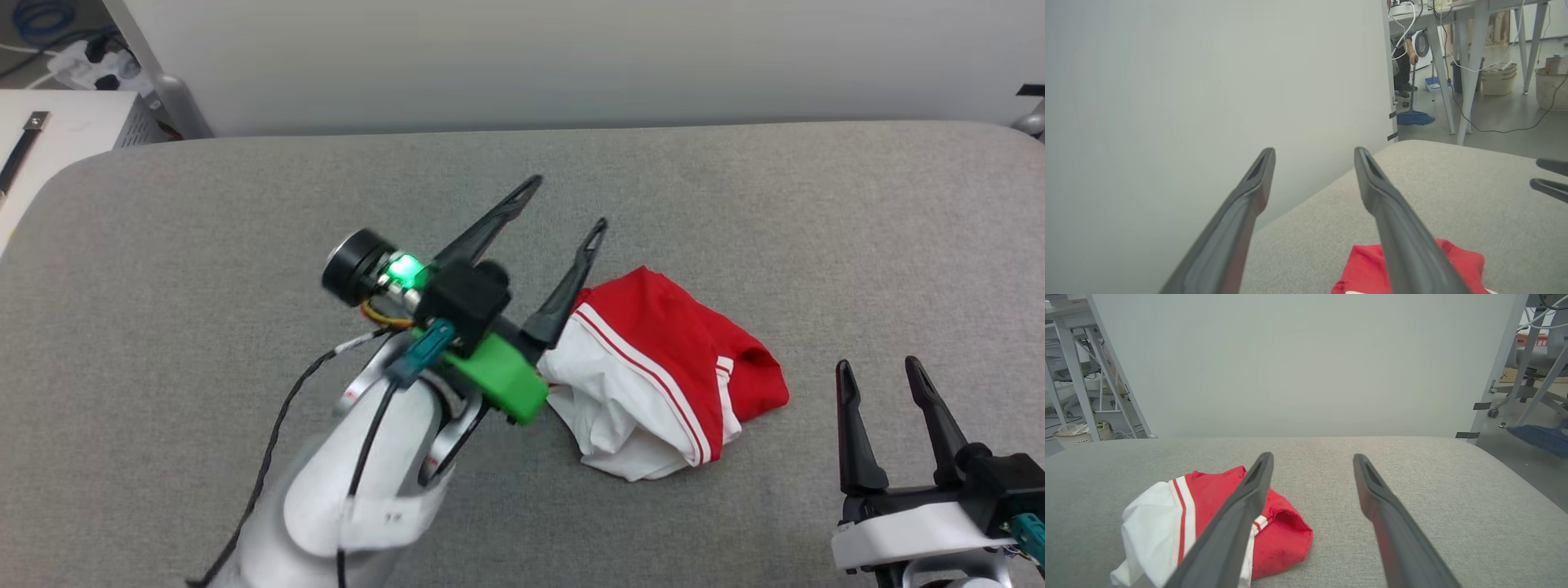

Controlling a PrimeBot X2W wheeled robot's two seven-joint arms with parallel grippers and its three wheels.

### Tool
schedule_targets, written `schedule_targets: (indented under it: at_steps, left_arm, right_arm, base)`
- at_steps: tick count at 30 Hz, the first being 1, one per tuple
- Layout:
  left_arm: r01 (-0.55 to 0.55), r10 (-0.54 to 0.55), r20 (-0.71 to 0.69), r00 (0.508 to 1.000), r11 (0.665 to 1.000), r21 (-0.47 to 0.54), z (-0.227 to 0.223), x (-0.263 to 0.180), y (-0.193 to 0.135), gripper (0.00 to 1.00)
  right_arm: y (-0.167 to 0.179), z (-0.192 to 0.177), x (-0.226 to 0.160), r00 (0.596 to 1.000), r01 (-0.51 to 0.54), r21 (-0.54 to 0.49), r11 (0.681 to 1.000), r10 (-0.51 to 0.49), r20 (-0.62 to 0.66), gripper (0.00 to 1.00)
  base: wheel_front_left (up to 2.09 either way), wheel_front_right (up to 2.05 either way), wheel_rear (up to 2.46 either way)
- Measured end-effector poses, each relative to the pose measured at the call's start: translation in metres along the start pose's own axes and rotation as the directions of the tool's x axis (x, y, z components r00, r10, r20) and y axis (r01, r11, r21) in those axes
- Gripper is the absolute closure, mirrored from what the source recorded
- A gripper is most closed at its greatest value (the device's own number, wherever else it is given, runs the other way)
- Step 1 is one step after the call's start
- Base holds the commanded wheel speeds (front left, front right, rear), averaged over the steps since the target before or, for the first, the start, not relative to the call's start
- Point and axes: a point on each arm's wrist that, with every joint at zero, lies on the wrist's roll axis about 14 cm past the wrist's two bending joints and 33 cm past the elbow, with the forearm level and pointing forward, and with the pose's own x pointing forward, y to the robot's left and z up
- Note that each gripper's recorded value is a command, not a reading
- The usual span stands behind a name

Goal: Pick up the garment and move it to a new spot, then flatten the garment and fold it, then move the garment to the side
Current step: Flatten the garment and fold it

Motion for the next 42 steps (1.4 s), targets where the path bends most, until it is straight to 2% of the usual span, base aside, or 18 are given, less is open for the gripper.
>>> schedule_targets:
  at_steps: [4,6,8,10,15,18,21,27,31,34,36,37,38,42]
  left_arm:
    - [0.163,-0.164,-0.151,0.975,0.986,-0.022,-0.020,0.029,-0.021,0.00]
    - [0.227,-0.231,-0.254,0.939,0.973,-0.045,-0.037,0.035,-0.030,0.00]
    - [0.280,-0.292,-0.381,0.878,0.956,-0.087,-0.060,0.033,-0.042,0.00]
    - [0.341,-0.358,-0.497,0.790,0.931,-0.130,-0.082,0.024,-0.056,0.00]
    - [0.427,-0.461,-0.608,0.646,0.879,-0.213,-0.103,0.015,-0.079,0.00]
    - [0.495,-0.519,-0.681,0.517,0.830,-0.257,-0.123,-0.005,-0.098,0.00]
    - [0.532,-0.544,-0.732,0.410,0.795,-0.292,-0.143,-0.023,-0.108,0.00]
    - [0.532,-0.506,-0.815,0.283,0.790,-0.306,-0.181,-0.044,-0.101,0.00]
    - [0.560,-0.475,-0.866,0.153,0.764,-0.320,-0.205,-0.074,-0.110,0.00]
    - [0.578,-0.470,-0.875,0.115,0.748,-0.326,-0.209,-0.081,-0.114,0.00]
    - [0.586,-0.471,-0.876,0.108,0.741,-0.326,-0.210,-0.081,-0.115,0.00]
    - [0.588,-0.477,-0.871,0.114,0.739,-0.328,-0.211,-0.080,-0.115,0.55]
    - [0.588,-0.484,-0.867,0.121,0.738,-0.331,-0.212,-0.079,-0.116,1.00]
    - [0.595,-0.505,-0.849,0.153,0.733,-0.328,-0.206,-0.075,-0.121,1.00]
  right_arm:
    - [-0.005,-0.009,0.006,1.000,0.012,0.000,1.000,-0.012,-0.022,0.00]
    - [-0.007,-0.014,0.008,0.999,0.020,0.001,1.000,-0.020,-0.035,0.00]
    - [-0.010,-0.019,0.009,0.998,0.027,-0.001,1.000,-0.027,-0.048,0.00]
    - [-0.014,-0.022,0.010,0.998,0.040,-0.004,0.999,-0.040,-0.057,0.00]
    - [-0.024,-0.028,0.011,0.995,0.066,-0.014,0.998,-0.067,-0.073,0.00]
    - [-0.027,-0.030,0.016,0.995,0.072,-0.018,0.997,-0.074,-0.074,0.00]
    - [-0.029,-0.032,0.020,0.994,0.076,-0.020,0.997,-0.078,-0.075,0.00]
    - [-0.034,-0.037,0.026,0.993,0.088,-0.027,0.996,-0.090,-0.082,0.00]
    - [-0.039,-0.043,0.026,0.990,0.099,-0.033,0.995,-0.102,-0.098,0.00]
    - [-0.043,-0.047,0.025,0.987,0.111,-0.038,0.993,-0.114,-0.110,0.00]
    - [-0.046,-0.049,0.025,0.986,0.117,-0.041,0.992,-0.121,-0.114,0.00]
    - [-0.047,-0.049,0.026,0.986,0.119,-0.043,0.992,-0.123,-0.114,0.00]
    - [-0.047,-0.049,0.026,0.985,0.121,-0.045,0.992,-0.126,-0.114,0.00]
    - [-0.047,-0.048,0.026,0.986,0.120,-0.043,0.992,-0.125,-0.113,0.00]
  base:
    - [0.00,0.00,0.00]
    - [0.00,0.00,0.00]
    - [0.00,0.00,0.00]
    - [0.00,0.00,0.00]
    - [0.00,0.00,0.00]
    - [0.00,0.00,0.00]
    - [0.00,0.00,0.00]
    - [0.00,0.00,0.00]
    - [0.00,0.00,0.00]
    - [0.00,0.00,0.00]
    - [0.00,0.00,0.00]
    - [0.00,0.00,0.00]
    - [0.00,0.00,0.00]
    - [0.00,0.00,0.00]
